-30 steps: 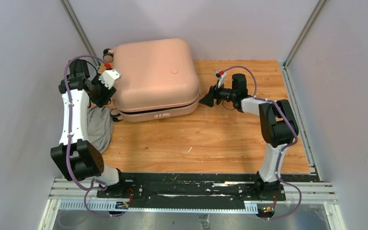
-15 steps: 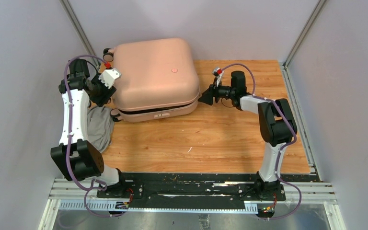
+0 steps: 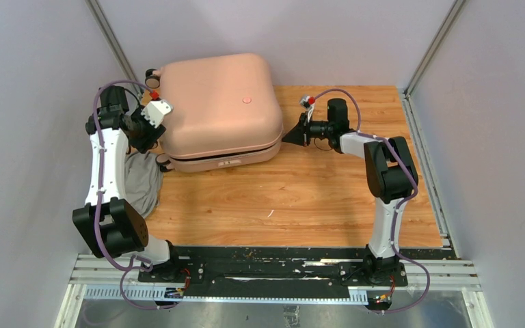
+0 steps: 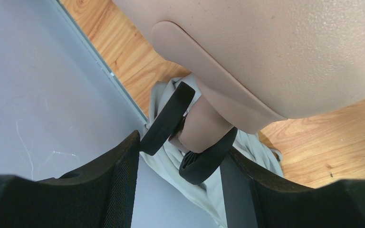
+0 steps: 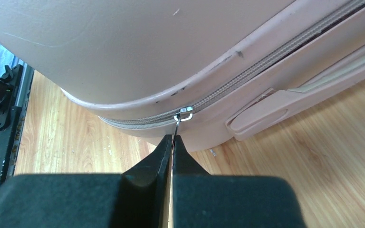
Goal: Pack the luggage
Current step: Zip the luggage at the center of the board.
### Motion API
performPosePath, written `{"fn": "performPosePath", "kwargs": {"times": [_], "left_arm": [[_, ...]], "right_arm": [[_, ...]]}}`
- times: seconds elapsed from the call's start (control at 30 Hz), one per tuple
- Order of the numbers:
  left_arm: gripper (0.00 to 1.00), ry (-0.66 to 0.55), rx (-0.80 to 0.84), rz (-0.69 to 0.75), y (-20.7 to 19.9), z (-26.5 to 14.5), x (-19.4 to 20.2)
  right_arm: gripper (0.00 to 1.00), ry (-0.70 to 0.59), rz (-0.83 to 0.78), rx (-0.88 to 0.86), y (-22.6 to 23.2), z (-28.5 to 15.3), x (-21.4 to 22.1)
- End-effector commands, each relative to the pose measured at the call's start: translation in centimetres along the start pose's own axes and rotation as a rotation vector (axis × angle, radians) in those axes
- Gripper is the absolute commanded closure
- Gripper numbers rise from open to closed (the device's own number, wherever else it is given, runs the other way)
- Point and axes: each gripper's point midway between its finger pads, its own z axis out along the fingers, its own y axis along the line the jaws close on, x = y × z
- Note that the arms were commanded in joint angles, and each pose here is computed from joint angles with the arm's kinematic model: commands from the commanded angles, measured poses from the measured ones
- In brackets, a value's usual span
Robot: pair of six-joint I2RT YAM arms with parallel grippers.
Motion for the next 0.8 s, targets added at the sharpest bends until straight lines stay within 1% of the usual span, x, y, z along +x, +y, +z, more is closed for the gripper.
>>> {"fn": "performPosePath", "kwargs": {"times": [0.0, 0.03, 0.13, 0.43, 0.57, 0.77], "left_arm": [[1.00, -0.100, -0.097, -0.010, 2.3, -0.6, -2.6], [1.00, -0.101, -0.100, -0.008, 2.3, -0.7, -2.6], [1.00, -0.104, -0.108, -0.010, 2.4, -1.0, -2.7], [1.00, -0.118, -0.107, -0.016, 2.2, -1.3, -2.9], [1.00, -0.128, -0.106, -0.021, 2.1, -1.5, -3.1], [1.00, -0.164, -0.099, -0.059, 2.1, -1.8, -4.0]], "right_arm": [[1.00, -0.024, -0.101, -0.077, 2.1, 1.5, -1.5], [1.00, -0.024, -0.123, -0.056, 1.7, 1.3, -1.4], [1.00, -0.029, -0.121, -0.016, 1.3, 0.8, -1.5], [1.00, -0.050, -0.149, 0.001, 2.6, -0.1, -1.8], [1.00, -0.058, -0.138, -0.005, 4.1, -0.1, -1.7], [1.00, -0.023, -0.125, -0.018, 7.5, 0.1, 0.2]]}}
